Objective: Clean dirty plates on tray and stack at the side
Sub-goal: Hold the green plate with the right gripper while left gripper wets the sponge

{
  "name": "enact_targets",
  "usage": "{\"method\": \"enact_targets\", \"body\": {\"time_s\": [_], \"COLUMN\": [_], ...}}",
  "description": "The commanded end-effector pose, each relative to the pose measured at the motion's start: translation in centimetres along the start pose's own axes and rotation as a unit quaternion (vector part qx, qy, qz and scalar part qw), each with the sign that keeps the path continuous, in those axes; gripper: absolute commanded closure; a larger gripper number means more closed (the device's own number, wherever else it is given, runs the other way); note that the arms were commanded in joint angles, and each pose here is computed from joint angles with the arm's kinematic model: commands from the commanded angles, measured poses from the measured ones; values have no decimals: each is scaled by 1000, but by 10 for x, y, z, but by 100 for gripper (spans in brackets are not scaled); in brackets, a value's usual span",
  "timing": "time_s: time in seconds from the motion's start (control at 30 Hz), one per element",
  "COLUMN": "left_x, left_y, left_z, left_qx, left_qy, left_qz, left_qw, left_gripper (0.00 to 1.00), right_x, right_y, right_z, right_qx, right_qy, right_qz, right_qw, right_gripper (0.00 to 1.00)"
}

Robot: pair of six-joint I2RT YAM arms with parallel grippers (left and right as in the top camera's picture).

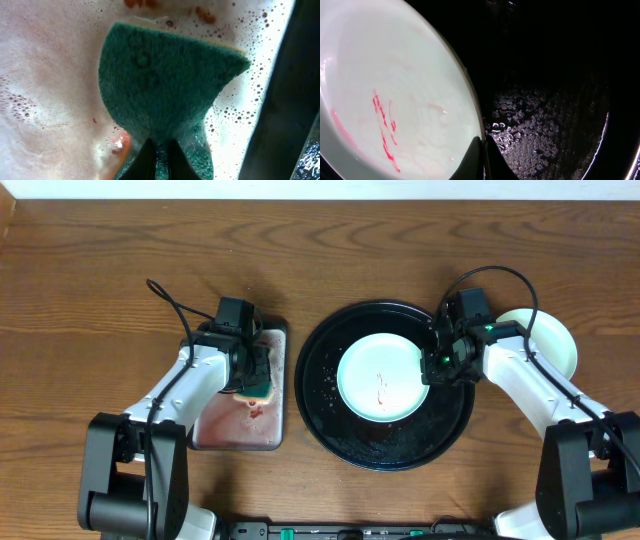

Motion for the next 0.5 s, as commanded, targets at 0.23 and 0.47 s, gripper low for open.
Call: {"method": "enact_targets", "body": {"time_s": [0.23, 0.47], "left_x": [-40, -37], "left_y": [0, 4], "left_z": [-2, 0], "left_qx": [0, -2], "left_qy": [14, 12], "left_qz": [-34, -28], "left_qw": [999, 1000], "left_gripper": [92, 49], "right_x": [2, 2], "right_y": [2, 2], "right_z": [2, 2], "right_qx": [-9, -8], "right_qy": [0, 0], "right_qz": [4, 3], "right_qw": [1000, 1000], "right_gripper": [99, 99]}}
Point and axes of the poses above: each gripper's point midway between its finger pads, its own x axis out along the fingers, its own z axis along the line the jaws close on, y = z × x, the point moved 6 cm from there along -x, back along the fingers, and after that the axes turned 6 degrees about -x, right-handed, at the moved point
